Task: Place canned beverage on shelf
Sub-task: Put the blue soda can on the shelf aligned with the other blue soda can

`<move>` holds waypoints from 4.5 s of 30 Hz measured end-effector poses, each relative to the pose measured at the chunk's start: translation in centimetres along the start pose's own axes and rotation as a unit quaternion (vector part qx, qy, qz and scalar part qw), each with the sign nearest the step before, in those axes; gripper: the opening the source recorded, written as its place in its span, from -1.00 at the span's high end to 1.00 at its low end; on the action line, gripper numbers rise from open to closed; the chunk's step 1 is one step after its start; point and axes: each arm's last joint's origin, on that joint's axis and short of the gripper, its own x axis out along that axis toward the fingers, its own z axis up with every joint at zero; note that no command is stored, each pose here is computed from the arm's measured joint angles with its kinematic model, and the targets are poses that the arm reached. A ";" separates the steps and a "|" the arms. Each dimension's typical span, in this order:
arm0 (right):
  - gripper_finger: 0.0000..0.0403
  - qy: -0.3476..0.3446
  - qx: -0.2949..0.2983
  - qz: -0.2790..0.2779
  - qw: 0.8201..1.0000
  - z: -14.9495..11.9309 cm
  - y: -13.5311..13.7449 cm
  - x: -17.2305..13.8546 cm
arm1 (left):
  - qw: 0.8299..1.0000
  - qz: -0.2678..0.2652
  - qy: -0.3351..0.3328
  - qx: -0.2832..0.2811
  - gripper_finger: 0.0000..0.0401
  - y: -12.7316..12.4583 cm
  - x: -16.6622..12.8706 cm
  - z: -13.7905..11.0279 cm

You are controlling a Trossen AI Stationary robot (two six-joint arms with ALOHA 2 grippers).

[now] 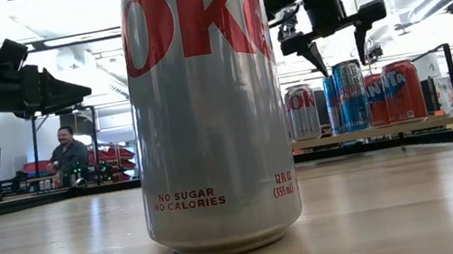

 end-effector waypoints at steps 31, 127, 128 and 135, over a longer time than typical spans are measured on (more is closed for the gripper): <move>-0.35 -0.005 0.005 0.004 1.000 -0.4 0.2 0.9 | 1.000 0.000 0.000 0.000 -0.99 0.0 0.0 0.0; -0.16 0.014 -0.268 0.139 0.953 -0.1 0.4 -0.1 | 1.000 0.000 0.000 0.000 -0.99 0.0 0.0 0.0; -0.16 0.014 -0.266 0.142 0.953 -0.1 0.5 -0.1 | 1.000 0.000 0.000 0.000 -0.99 0.0 0.0 0.0; -0.16 0.022 -0.277 0.158 0.947 -0.2 0.7 -0.1 | 1.000 0.000 0.000 0.000 -0.99 0.0 0.0 0.0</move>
